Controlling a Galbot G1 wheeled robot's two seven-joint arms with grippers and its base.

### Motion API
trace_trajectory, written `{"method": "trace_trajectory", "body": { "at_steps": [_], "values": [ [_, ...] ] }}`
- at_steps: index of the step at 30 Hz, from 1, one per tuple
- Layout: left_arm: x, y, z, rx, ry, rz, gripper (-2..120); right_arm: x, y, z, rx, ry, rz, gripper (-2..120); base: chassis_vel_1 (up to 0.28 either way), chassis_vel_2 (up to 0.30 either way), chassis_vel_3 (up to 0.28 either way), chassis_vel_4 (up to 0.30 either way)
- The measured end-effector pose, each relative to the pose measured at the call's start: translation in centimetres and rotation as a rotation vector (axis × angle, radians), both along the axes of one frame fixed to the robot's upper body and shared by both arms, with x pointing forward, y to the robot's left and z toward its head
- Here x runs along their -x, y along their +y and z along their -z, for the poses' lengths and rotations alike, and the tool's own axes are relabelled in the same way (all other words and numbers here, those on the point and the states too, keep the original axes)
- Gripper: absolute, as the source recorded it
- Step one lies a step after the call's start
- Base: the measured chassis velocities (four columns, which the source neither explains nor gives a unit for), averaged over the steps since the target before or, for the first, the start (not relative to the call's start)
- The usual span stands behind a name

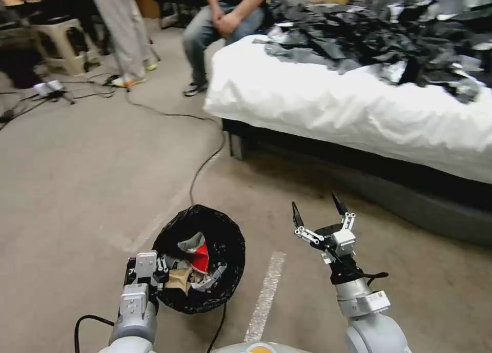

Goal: Pick up the trash bin, then pick up the garbage from the floor and place it into the trash bin.

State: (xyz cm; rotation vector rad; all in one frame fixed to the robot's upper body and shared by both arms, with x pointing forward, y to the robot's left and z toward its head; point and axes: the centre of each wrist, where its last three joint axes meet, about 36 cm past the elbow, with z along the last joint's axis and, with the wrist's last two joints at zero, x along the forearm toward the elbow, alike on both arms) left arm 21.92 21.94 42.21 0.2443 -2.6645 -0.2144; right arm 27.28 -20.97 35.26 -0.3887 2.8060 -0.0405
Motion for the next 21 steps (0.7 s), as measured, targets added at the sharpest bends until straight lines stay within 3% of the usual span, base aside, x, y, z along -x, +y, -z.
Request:
{"method": "trace_trajectory", "body": {
  "at_steps": [21],
  "values": [
    [0.04, -0.03, 0.03, 0.003, 0.0, 0.0, 1, -0.08, 0.08, 0.06, 0.001, 0.004, -0.002, 100, 0.13, 0.125, 0.121, 0.127]
  ]
}}
